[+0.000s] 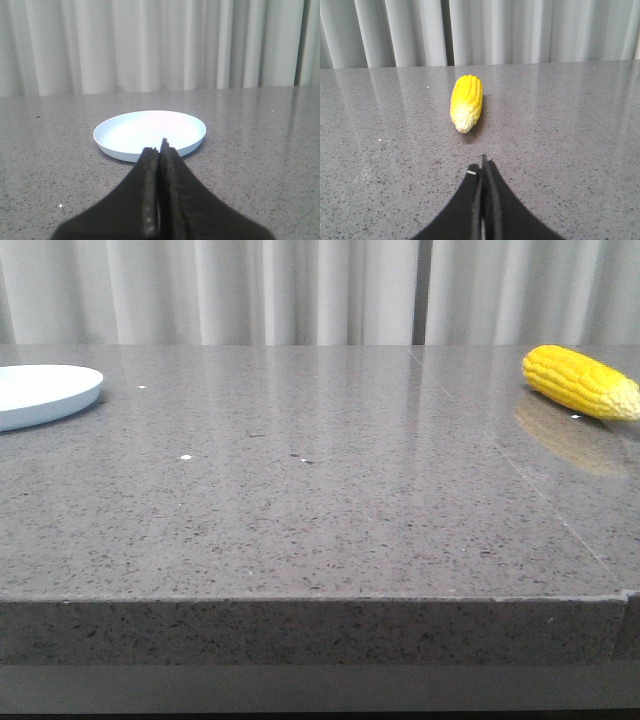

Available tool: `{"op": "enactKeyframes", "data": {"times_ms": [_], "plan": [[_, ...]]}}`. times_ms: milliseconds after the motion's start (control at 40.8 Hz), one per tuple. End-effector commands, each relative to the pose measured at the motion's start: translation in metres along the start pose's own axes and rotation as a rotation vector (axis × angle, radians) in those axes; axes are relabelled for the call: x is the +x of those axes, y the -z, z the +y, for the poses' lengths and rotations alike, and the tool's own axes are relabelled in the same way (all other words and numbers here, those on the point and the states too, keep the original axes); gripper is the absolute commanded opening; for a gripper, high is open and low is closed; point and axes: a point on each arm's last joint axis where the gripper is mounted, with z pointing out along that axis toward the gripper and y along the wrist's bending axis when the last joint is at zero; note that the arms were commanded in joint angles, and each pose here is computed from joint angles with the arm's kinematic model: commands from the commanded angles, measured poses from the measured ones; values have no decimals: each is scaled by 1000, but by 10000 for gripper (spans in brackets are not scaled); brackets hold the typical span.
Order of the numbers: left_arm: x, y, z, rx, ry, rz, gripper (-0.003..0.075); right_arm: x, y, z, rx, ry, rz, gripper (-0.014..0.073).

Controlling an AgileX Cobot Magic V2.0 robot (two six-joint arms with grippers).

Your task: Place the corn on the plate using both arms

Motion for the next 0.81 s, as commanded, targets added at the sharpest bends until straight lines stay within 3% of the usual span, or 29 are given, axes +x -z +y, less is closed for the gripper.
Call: {"op": "enactKeyframes", "data": {"times_ms": [0, 589, 785], "plan": [[-1, 1, 1, -11, 17, -71, -20, -16, 3, 1, 3, 3, -127, -87], [-1, 1, 1, -11, 17, -73, -20, -19, 3, 1, 2, 4, -151, -87], [-18, 3, 2, -20, 19, -173, -20, -32, 6, 2, -2, 5, -202, -87]]}}
